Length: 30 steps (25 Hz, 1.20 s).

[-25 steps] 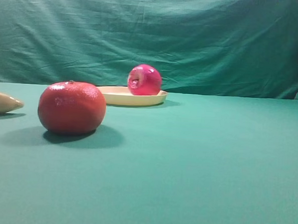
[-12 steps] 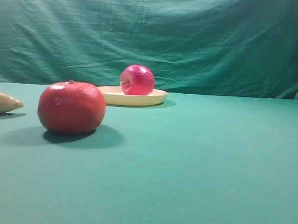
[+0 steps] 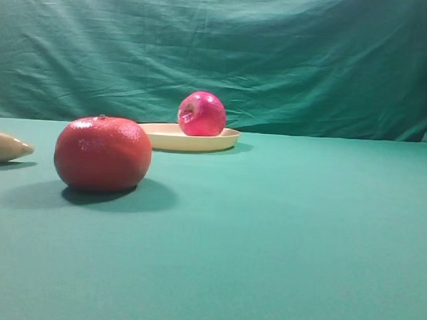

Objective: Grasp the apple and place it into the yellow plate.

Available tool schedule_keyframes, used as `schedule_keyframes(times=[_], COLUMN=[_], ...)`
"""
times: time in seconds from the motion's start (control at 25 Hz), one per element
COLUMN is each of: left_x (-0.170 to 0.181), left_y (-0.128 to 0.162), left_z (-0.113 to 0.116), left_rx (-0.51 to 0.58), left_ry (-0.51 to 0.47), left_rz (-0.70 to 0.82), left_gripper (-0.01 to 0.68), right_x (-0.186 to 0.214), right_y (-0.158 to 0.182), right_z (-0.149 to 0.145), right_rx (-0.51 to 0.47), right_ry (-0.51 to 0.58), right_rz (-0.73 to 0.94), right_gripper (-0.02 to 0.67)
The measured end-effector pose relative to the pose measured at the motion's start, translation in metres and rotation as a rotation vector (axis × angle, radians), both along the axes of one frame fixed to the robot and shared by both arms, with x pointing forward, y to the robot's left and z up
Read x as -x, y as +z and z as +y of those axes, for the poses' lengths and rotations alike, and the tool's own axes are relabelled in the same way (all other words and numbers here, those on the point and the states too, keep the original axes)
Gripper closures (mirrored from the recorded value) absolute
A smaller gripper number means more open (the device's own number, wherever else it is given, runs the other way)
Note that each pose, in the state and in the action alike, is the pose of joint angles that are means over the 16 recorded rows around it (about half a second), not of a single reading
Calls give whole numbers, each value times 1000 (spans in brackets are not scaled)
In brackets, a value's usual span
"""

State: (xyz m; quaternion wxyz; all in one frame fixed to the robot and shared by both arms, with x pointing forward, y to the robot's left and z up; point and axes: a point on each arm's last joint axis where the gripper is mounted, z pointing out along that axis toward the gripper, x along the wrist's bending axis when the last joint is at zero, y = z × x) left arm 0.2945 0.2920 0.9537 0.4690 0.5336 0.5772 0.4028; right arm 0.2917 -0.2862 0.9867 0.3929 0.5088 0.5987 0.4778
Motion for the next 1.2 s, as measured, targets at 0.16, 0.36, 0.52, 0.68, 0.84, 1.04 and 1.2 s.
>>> schedule_keyframes(times=[0.16,0.36,0.52,0.68,0.84,1.04,1.2], left_x=[0,0,0,0,0,0,0], left_y=[0,0,0,0,0,0,0], left_z=[0,0,0,0,0,0,0], left_rx=[0,0,0,0,0,0,0], left_ry=[0,0,0,0,0,0,0], left_rz=[0,0,0,0,0,0,0], left_gripper=[516,516,516,516,516,516,516], right_x=[1,1,1,1,1,1,1], right_y=[-18,-33,-38,-39,-40,-41,-41], right_z=[-2,-3,-4,-4,-4,-4,-4], right_rx=[9,22,33,42,48,50,50], right_ry=[-32,-48,-48,-47,-46,-45,-45], right_rz=[3,24,40,51,59,61,62], right_gripper=[649,649,649,649,649,649,649])
